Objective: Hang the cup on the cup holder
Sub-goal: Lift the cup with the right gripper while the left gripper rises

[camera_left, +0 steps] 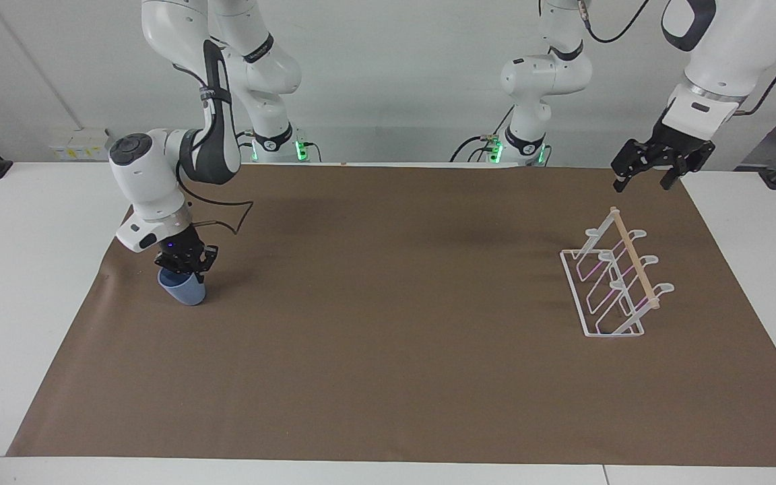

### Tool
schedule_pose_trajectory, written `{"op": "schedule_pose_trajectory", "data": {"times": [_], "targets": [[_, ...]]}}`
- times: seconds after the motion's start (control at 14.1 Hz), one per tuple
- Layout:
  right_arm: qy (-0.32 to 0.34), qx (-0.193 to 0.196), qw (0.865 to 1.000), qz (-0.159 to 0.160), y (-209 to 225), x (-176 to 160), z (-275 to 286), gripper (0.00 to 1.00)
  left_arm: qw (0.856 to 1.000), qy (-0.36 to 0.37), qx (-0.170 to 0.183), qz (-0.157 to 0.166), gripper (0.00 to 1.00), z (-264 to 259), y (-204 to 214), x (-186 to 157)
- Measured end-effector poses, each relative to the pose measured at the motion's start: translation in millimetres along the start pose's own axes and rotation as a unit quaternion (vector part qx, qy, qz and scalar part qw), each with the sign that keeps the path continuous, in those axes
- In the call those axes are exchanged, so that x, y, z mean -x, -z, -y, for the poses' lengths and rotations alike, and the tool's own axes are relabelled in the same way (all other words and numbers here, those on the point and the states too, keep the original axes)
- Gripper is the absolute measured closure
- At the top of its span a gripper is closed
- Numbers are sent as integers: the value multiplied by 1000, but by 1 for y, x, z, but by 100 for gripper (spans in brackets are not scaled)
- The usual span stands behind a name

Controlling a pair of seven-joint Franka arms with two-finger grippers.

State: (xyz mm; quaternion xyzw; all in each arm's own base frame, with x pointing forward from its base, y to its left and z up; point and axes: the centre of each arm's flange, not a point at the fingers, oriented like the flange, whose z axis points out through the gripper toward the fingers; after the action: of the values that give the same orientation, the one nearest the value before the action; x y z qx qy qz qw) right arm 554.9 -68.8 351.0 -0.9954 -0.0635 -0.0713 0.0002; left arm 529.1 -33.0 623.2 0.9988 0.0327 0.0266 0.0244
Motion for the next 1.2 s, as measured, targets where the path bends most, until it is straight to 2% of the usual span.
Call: {"op": "schedule_pose_trajectory", "data": {"times": [0.14, 0.35, 0.64, 0.85, 1.06, 1.2], "targets": [[0, -4, 1000, 16, 4, -1, 0, 95, 1000, 23, 19, 3, 0, -7, 0, 1], [1, -10, 999, 35, 29, -16, -2, 95, 999, 42, 26, 6, 0, -19, -1, 3], [5, -15, 999, 52, 78, -33, -2, 95, 985, 167, 41, -3, 0, -35, 1, 2], [6, -16, 998, 63, 119, -38, -1, 95, 958, 270, 97, 15, 0, -44, 2, 1], [-22, -10, 998, 62, 154, -34, 2, 95, 911, 377, 166, 40, 0, -51, -1, -4], [-27, -2, 997, 74, 169, -26, 3, 95, 883, 422, 198, 60, 0, -52, -1, -6]]}}
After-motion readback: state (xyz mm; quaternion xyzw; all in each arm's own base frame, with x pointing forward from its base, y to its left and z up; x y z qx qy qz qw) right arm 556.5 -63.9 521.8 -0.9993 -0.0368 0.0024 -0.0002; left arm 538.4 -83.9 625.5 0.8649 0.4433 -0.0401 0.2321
